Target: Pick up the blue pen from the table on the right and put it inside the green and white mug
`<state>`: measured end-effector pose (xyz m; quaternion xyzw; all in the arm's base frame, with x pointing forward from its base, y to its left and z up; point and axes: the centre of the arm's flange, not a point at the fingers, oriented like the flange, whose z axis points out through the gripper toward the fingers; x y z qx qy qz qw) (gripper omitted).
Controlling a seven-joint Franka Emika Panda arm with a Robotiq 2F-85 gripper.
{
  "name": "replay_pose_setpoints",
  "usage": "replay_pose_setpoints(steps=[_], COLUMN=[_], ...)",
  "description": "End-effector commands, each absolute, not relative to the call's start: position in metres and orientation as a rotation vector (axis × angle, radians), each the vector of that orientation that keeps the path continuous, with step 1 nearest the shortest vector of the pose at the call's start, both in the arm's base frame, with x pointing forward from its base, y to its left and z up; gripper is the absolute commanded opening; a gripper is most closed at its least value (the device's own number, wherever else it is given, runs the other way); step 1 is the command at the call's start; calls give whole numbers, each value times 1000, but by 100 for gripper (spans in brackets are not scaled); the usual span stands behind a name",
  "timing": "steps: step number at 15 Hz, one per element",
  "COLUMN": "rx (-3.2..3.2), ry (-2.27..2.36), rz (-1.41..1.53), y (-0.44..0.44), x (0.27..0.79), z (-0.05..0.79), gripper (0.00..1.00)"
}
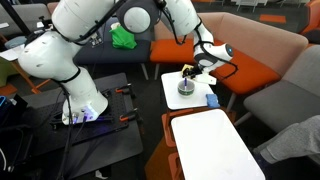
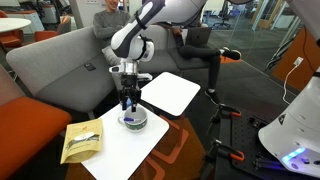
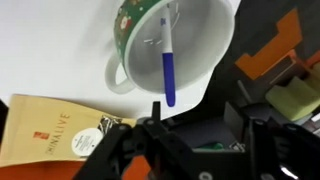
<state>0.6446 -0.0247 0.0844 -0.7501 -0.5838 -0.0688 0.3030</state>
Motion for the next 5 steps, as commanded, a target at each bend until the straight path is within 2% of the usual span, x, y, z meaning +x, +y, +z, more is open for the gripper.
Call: replay_pose_setpoints(steps=[1, 5], rx=[-2153, -2248], ry=[-1487, -1459], rz=[-76, 10], y=[-13, -6], x=[611, 592], z=[129, 149], gripper=[100, 100])
